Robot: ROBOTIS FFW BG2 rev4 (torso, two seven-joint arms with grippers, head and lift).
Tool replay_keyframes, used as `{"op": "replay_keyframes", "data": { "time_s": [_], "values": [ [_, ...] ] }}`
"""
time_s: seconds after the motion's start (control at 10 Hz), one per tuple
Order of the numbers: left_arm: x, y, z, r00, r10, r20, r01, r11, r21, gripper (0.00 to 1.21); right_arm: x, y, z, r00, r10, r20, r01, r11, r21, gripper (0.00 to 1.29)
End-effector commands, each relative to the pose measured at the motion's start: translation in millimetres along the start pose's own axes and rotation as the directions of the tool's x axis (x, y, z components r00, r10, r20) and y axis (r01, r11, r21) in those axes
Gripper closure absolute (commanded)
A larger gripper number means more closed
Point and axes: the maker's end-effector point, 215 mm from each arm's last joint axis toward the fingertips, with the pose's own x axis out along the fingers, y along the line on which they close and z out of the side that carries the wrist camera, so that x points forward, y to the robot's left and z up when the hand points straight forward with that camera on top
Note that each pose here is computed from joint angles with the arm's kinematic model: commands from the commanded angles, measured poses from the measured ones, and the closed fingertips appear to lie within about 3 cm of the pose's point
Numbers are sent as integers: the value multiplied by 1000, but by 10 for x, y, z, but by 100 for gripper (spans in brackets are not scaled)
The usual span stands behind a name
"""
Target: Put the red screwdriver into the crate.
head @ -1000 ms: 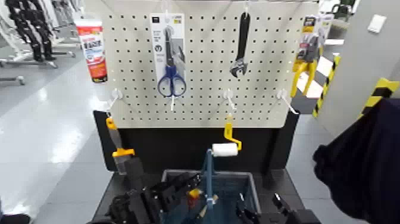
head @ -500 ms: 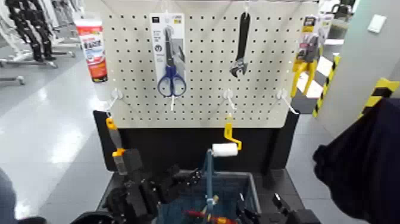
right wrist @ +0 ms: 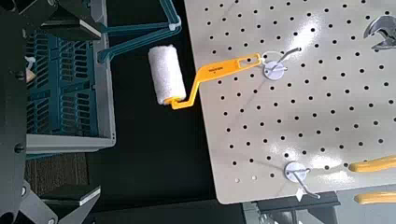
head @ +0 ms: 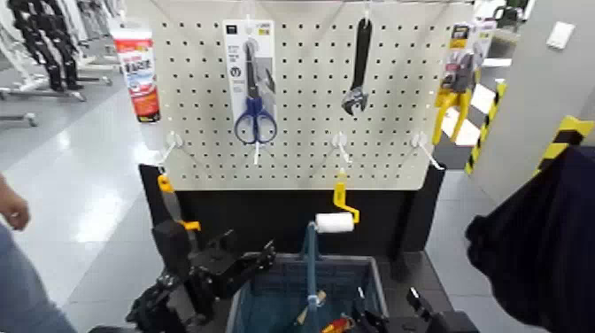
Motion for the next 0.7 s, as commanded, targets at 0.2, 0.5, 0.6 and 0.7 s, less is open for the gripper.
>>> {"op": "replay_keyframes", "data": {
  "time_s": [0.2, 0.5, 0.6, 0.7],
  "values": [
    [-407, 236, -34, 991, 131, 18, -132, 982, 134, 12, -11, -36, 12, 1000, -7, 3, 7, 1000, -3, 14],
    [-765, 402, -148, 962, 265, 65, -273, 943, 193, 12, -29, -60, 49, 1000, -12, 13, 13, 1000, -18, 14],
    [-843, 429, -176, 955, 288, 74, -297, 933, 203, 12, -39, -61, 82, 1000, -12, 25, 12, 1000, -28, 14],
    [-908, 451, -149, 946, 311, 97, -325, 920, 220, 12, -43, -64, 95, 1000, -13, 29, 14, 1000, -27, 14]
  ]
}}
